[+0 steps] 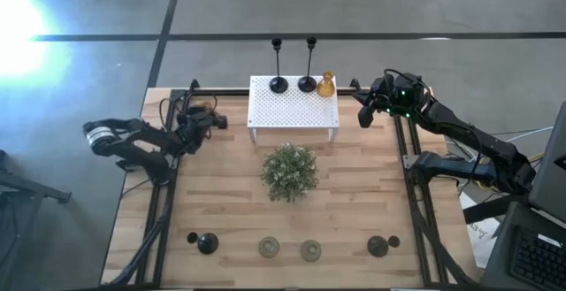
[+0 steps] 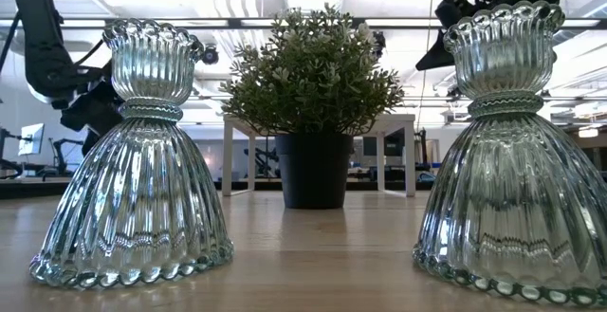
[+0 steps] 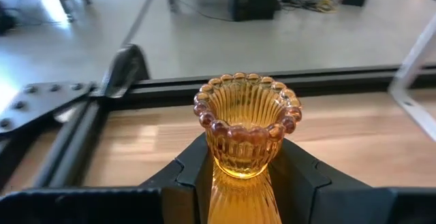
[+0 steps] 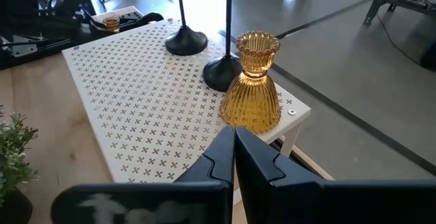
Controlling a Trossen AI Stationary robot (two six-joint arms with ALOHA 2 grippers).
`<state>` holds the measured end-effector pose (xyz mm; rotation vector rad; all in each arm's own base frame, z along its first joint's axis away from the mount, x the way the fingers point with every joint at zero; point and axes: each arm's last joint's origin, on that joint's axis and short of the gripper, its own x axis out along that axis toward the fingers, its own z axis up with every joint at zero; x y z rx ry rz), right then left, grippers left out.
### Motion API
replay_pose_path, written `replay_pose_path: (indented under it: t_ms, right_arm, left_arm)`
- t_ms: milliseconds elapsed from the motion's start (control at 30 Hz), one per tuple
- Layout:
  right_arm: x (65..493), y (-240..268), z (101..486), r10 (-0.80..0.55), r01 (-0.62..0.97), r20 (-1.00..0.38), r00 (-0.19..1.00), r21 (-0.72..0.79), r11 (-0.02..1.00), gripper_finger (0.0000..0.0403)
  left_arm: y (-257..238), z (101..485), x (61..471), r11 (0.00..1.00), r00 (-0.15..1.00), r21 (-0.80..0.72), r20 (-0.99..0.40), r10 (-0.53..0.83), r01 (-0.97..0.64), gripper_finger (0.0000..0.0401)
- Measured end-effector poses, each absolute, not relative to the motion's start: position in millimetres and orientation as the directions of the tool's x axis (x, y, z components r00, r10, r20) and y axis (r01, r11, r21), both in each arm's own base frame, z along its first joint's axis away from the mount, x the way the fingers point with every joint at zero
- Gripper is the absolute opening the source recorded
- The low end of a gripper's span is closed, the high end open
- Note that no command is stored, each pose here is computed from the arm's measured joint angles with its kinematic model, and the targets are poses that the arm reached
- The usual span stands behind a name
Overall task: Pick & Place candle stick holders
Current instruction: Put the orange glass candle holder on the shelf
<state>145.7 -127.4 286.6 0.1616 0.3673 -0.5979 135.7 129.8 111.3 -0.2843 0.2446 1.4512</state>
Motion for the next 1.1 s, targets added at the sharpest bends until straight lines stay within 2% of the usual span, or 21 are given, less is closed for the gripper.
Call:
replay_pose_path:
  t_ms: [500,933,1100]
  right_arm:
    - [146,-127,286,-0.519,0.577,-0.384,0.764,0.046,0.815,0.0008]
    - [146,-127,286,-0.518,0.578,-0.386,0.763,0.047,0.815,0.0008]
    - [146,-127,286,-0.518,0.578,-0.387,0.763,0.047,0.815,0.0008]
  left_arm:
    - [125,134,143,0.455,0.449,-0.05,-0.284,0.847,-0.889,0.0117]
    - [120,174,141,0.553,0.547,-0.042,-0.23,0.805,-0.832,0.0117]
    - [119,197,140,0.574,0.553,0.021,-0.243,0.797,-0.819,0.0117]
